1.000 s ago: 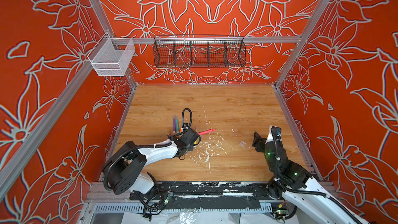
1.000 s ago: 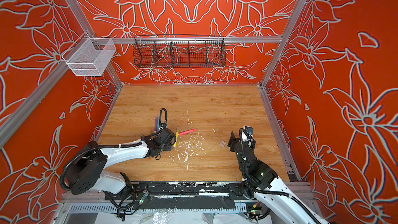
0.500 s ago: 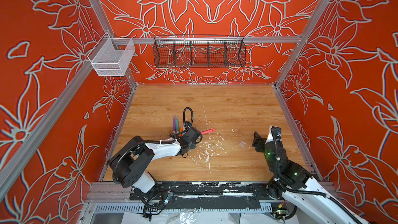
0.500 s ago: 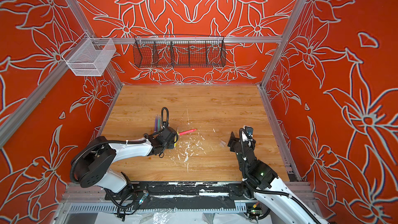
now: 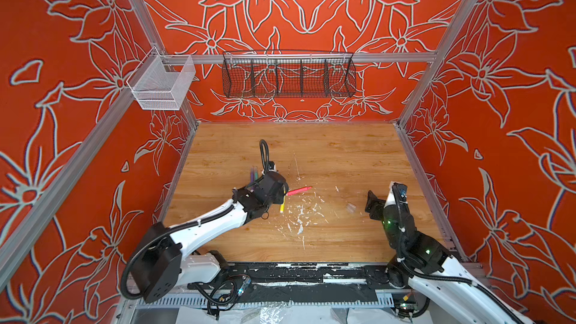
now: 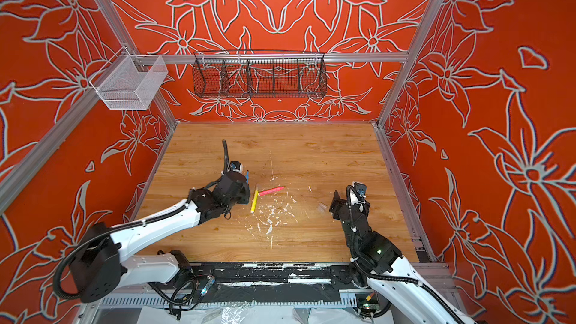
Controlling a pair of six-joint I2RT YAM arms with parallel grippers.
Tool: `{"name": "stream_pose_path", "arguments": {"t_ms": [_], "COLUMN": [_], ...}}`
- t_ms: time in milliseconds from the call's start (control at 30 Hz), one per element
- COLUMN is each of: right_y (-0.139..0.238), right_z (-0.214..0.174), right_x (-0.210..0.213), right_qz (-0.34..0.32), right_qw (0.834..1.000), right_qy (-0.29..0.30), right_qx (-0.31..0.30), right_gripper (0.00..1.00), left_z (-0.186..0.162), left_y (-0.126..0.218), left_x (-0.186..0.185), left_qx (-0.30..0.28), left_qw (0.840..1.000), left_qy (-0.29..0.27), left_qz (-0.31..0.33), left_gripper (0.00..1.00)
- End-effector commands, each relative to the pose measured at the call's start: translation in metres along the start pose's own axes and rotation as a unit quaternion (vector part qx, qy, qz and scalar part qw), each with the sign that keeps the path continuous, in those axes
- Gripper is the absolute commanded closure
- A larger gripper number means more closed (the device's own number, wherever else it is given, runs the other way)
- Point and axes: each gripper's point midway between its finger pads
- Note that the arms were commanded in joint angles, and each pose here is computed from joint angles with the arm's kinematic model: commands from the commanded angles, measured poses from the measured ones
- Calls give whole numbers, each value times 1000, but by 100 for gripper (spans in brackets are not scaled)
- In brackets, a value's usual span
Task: Insert the pens into the pen caps
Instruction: 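Lift the blue marker upright with the left gripper while the right gripper approaches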
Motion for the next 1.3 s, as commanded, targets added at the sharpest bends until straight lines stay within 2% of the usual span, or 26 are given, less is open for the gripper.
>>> {"name": "stream_pose_path", "arguments": {"t_ms": [0,100,233,433,567,667,767,933,1000,1167,1267], "right_y": [0,1,2,12,32,46,55,65,69,89,100], "right_z": [2,1,1,10,36,56,76,96,102,126,139], "right_x": [-2,-1,5,33,78,101,115,134,143,170,183], "right_qz": [-5,-1,20,116,251,315,346,385,407,476,497], "right_qw": [1000,1000,1000,992,965,944,933,917,907,868,855], "right_qy": [-9,-8,-8,-41,-73,-93,-97,-100,-110,-139,-137], "right_qx": [0,2,3,-10,-29,-29,-19,-9,-11,-45,-54], "right_gripper": [21,20,21,20,21,21,21,22,22,21,21], "left_z": [35,59,74,63,63,71,83,74,71,66,64], "left_y": [32,58,88,122,141,159,170,169,169,170,170], "left_x": [-16,-33,-49,-63,-60,-65,-80,-105,-106,-107,-110], "left_qx": [-41,-79,-122,-98,-109,-126,-142,-96,-88,-86,-80], "left_qw": [998,992,978,963,956,947,934,922,922,917,914], "left_qy": [-15,-11,-9,-37,-50,-55,-49,-92,-100,-121,-123], "left_qz": [-42,-96,-172,-249,-266,-290,-324,-363,-363,-369,-378], "left_gripper": [100,100,100,100,100,100,100,100,100,100,100]}}
Point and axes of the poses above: each gripper's point midway between its finger pads, its own y axis back along the fingers, its own x axis along the line the jaws close on, z = x × y, and after that the axes turned 11 degrees about y, right-handed
